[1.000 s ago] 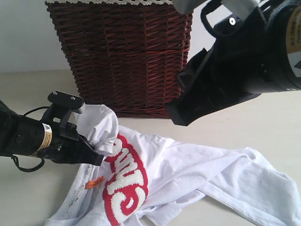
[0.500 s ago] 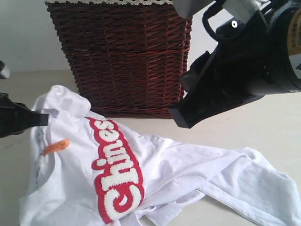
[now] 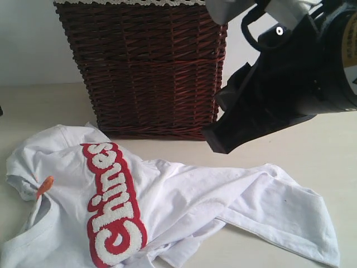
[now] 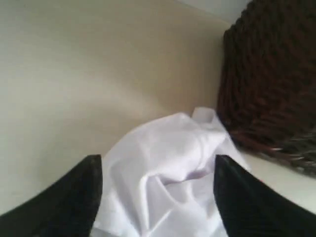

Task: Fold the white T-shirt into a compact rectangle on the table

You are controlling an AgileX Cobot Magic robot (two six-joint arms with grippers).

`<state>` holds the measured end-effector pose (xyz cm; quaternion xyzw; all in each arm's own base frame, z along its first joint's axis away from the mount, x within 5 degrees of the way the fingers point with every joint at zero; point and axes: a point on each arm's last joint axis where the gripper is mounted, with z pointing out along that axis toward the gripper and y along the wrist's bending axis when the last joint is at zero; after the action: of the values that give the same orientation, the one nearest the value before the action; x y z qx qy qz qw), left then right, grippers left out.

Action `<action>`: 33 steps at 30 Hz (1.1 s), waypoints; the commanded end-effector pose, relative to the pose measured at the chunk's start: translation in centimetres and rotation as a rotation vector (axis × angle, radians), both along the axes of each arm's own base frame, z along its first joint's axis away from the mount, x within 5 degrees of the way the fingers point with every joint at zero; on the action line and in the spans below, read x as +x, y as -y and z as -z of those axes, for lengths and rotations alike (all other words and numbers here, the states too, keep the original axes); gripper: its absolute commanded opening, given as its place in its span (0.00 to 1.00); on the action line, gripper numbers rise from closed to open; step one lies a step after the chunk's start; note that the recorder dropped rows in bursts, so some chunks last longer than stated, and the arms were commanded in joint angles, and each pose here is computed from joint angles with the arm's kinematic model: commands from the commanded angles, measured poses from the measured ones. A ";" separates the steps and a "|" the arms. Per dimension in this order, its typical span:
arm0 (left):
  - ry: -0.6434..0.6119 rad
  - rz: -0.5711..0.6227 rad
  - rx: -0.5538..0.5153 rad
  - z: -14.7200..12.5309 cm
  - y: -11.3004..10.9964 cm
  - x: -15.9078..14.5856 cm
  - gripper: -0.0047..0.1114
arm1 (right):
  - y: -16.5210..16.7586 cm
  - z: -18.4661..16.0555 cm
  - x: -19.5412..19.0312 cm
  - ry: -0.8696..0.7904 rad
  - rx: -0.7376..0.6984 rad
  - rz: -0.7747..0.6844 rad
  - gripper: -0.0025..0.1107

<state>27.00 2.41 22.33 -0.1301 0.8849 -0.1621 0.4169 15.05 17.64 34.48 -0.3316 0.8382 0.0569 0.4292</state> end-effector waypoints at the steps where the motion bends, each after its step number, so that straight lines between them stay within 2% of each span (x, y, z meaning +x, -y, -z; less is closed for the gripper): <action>1: 0.038 0.059 -0.184 -2.2 -0.2 -0.6 0.57 | 0.0 0.1 0.1 0.002 -0.013 0.000 0.29; 2: 0.025 0.119 -0.247 -2.3 0.5 -0.9 0.55 | 0.0 0.1 0.1 0.002 -0.013 0.000 0.29; 5: -0.036 0.404 -0.379 -1.9 4.4 -2.6 0.42 | 0.0 0.1 0.1 0.004 -0.006 -0.004 0.29; 7: -0.092 0.558 -0.410 -0.6 7.1 -4.2 0.41 | 0.0 0.1 0.1 0.004 -0.006 -0.004 0.29; 9: -0.174 0.609 -0.406 1.2 9.1 -5.9 0.41 | 0.0 0.1 0.1 0.001 -0.011 -0.001 0.29; 12: -0.295 0.622 -0.360 4.1 10.8 -8.4 0.39 | 0.1 0.1 0.1 -0.001 -0.014 0.002 0.29; 14: -0.359 0.644 -0.337 5.5 11.6 -10.0 0.27 | 0.1 0.1 0.1 -0.001 -0.014 0.002 0.29; 16: -0.376 0.699 -0.281 6.5 12.1 -11.3 0.07 | 0.1 0.1 0.1 -0.001 -0.014 0.002 0.29; 17: -0.370 0.717 -0.238 6.9 12.1 -11.6 0.04 | 0.1 0.1 0.1 -0.001 -0.014 0.002 0.29; 20: -0.357 0.623 -0.152 7.3 11.5 -10.9 0.04 | 0.0 0.1 0.0 -0.001 -0.012 0.001 0.29; 27: -0.206 0.296 0.170 6.7 8.4 -7.0 0.04 | 0.0 0.1 0.0 -0.002 -0.010 0.002 0.29; 31: -0.178 0.294 0.238 6.5 8.1 -6.7 0.04 | 0.0 0.1 0.1 0.002 -0.004 -0.003 0.29; 33: -0.153 0.232 0.295 6.1 7.4 -6.1 0.04 | -0.1 0.0 0.1 0.005 0.006 -0.008 0.29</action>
<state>20.27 -5.63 15.73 0.0317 0.9420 -0.1067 0.3166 15.04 17.62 34.45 -0.3309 0.8395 0.0564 0.4274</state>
